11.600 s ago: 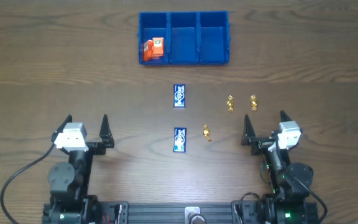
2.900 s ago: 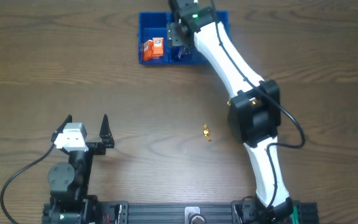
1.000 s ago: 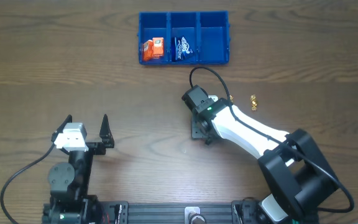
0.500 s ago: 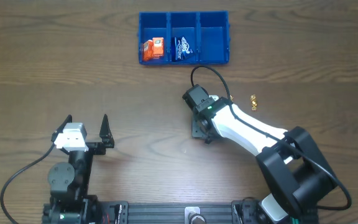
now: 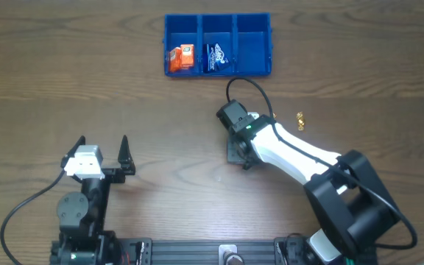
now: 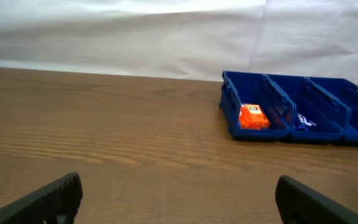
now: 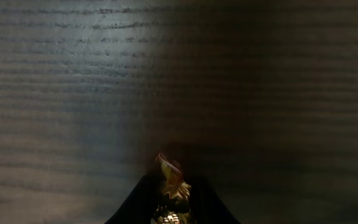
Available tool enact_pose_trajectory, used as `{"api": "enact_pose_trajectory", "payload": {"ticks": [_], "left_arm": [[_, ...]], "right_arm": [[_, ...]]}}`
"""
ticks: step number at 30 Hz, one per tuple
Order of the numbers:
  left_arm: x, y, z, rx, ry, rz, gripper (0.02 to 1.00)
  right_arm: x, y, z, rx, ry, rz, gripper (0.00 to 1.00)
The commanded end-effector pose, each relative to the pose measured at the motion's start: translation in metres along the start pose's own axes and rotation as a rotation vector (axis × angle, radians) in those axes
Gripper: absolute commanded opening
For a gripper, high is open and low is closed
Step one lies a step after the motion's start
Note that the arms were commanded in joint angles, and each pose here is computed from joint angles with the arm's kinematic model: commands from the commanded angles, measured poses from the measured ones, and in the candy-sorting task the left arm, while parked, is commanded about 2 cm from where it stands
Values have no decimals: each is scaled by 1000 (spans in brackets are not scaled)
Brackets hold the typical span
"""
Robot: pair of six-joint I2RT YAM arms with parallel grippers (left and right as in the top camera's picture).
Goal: Sort Candies Into Trays
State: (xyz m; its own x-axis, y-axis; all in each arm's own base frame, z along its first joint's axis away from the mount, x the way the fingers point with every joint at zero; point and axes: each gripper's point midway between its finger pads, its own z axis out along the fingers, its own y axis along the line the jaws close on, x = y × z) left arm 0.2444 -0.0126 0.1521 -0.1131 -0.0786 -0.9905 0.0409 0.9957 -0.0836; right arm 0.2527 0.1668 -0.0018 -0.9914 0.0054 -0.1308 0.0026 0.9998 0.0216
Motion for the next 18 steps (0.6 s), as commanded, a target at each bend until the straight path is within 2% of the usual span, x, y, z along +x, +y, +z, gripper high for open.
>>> {"api": "enact_pose_trajectory", "payload": {"ticks": [1, 6, 11, 14, 18], "left_arm": [[16, 3, 1, -10, 50, 15, 998], [16, 3, 1, -10, 50, 15, 998], [16, 3, 1, -10, 50, 15, 998], [16, 3, 1, -10, 50, 15, 998], [16, 3, 1, -10, 50, 15, 998]], "right_arm": [[-32, 4, -61, -70, -163, -8, 121], [-100, -19, -147, -66, -355, 21, 121], [-200, -38, -209, -63, -540, 31, 132], [-242, -36, -211, -47, -568, 10, 132], [-279, -32, -180, -21, -533, -3, 132]]}}
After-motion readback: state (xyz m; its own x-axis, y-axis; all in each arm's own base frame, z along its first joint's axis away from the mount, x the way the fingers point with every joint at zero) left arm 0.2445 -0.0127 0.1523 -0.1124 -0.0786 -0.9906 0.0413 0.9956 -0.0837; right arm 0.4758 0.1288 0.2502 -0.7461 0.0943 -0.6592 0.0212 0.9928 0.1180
